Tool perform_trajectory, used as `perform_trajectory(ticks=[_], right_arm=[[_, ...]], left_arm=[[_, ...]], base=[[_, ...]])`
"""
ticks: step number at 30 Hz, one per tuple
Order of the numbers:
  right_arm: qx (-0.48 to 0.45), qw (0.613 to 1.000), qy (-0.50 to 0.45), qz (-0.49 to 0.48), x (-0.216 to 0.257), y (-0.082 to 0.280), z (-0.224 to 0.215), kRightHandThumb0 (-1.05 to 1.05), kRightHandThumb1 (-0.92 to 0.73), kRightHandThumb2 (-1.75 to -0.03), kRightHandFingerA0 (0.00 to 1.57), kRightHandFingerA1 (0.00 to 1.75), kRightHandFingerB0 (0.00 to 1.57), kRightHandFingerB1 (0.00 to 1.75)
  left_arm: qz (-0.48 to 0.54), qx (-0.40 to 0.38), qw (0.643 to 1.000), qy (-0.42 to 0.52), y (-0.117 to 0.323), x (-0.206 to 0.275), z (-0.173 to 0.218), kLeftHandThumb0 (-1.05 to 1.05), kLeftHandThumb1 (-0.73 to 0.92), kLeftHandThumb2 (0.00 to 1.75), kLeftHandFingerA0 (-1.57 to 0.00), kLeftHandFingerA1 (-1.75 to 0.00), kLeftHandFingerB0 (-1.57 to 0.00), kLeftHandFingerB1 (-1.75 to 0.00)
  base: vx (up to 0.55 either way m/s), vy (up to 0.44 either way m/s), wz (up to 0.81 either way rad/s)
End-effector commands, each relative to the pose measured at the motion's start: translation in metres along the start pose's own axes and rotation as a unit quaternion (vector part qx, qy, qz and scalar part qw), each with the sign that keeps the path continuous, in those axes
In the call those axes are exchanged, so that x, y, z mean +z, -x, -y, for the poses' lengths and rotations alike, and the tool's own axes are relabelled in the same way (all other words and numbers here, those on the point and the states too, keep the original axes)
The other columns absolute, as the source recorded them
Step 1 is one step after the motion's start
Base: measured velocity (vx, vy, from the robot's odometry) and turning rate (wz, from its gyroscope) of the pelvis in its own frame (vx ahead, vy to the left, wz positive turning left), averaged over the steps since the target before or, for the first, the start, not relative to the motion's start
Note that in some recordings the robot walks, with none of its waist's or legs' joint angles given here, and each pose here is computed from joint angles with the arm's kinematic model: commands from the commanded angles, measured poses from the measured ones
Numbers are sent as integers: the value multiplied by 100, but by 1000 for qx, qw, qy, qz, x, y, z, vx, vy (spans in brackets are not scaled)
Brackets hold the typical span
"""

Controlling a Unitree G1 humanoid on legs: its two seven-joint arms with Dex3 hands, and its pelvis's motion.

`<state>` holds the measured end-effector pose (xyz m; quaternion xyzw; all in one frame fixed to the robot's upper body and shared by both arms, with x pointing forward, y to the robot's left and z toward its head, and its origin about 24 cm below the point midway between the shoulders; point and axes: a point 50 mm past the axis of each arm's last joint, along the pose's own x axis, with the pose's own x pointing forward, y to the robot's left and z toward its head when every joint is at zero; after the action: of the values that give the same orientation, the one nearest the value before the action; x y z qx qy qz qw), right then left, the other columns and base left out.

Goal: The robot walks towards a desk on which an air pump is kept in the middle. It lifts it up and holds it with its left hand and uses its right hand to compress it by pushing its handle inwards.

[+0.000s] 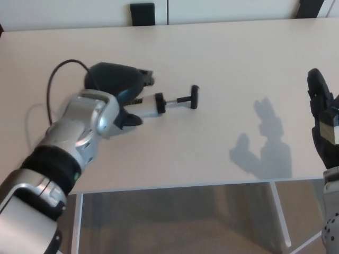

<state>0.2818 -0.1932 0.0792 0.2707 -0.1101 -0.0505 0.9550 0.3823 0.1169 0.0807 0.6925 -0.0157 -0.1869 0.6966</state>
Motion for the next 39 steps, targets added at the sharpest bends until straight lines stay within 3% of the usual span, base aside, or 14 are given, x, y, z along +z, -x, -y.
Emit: perform_trajectory(ticks=[1,9,10,16,19,20,22,23,24,33,34,36,37,39], right_arm=[[25,998,31,39,16,3,-7,-81,-78,-80,11,30,8,24],[57,993,71,77,37,14,-23,-77,-91,-69,12,26,9,22],[58,993,72,79,38,15,-24,-76,-71,-107,6,42,4,33],[63,991,81,87,43,18,-28,-81,-72,-107,16,46,0,33],[79,987,96,103,50,23,-30,-80,-73,-102,11,42,6,36],[85,985,103,107,53,25,-30,-77,-91,-67,18,30,11,26],[89,984,108,110,54,26,-30,-77,-91,-67,18,30,11,26],[108,978,128,124,64,35,-31,-37,-47,-107,0,48,0,48],[137,968,157,139,75,47,-31,-85,-72,-109,13,45,0,28],[214,934,234,166,109,99,-30,-86,-72,-105,11,43,6,33],[218,930,242,169,114,109,-29,-85,-88,-68,20,30,11,24],[220,927,249,173,118,120,-29,-85,-88,-68,20,30,11,24],[220,925,254,177,121,128,-31,-88,-71,-105,12,43,5,32],[220,924,256,179,122,133,-32,-88,-71,-105,12,43,5,32]], left_arm=[[12,-52,999,5,-5,7,-5,-100,65,60,0,0,0,0],[25,-55,998,5,-6,14,-8,-99,69,63,0,0,0,0],[28,-54,998,6,-6,15,-9,-100,67,61,0,0,0,0],[47,-49,997,28,-3,17,-19,-95,66,62,0,0,0,0],[68,-26,997,36,4,16,-38,-99,69,62,0,0,0,0],[76,-14,996,37,8,15,-45,-100,68,62,0,0,0,0],[80,-6,996,38,11,14,-48,-100,68,62,0,0,0,0],[104,29,993,41,25,10,-66,-97,69,62,0,0,0,0],[133,70,988,43,46,5,-85,-96,68,62,0,0,0,0],[239,206,948,35,153,1,-124,-97,69,62,0,0,0,0],[254,233,938,39,177,1,-130,-96,66,61,0,0,0,0],[266,259,928,37,202,1,-134,-96,66,61,0,0,0,0],[281,278,917,50,221,-1,-136,-94,63,59,0,0,0,0],[290,287,911,59,232,-2,-137,-94,63,59,0,0,0,0]], base=[[0,0,0],[0,0,0],[0,0,0],[0,0,0],[0,0,0],[0,0,0],[0,0,0],[0,0,0],[0,0,0],[0,0,0],[0,0,0],[0,0,0],[0,0,0],[0,0,0]])
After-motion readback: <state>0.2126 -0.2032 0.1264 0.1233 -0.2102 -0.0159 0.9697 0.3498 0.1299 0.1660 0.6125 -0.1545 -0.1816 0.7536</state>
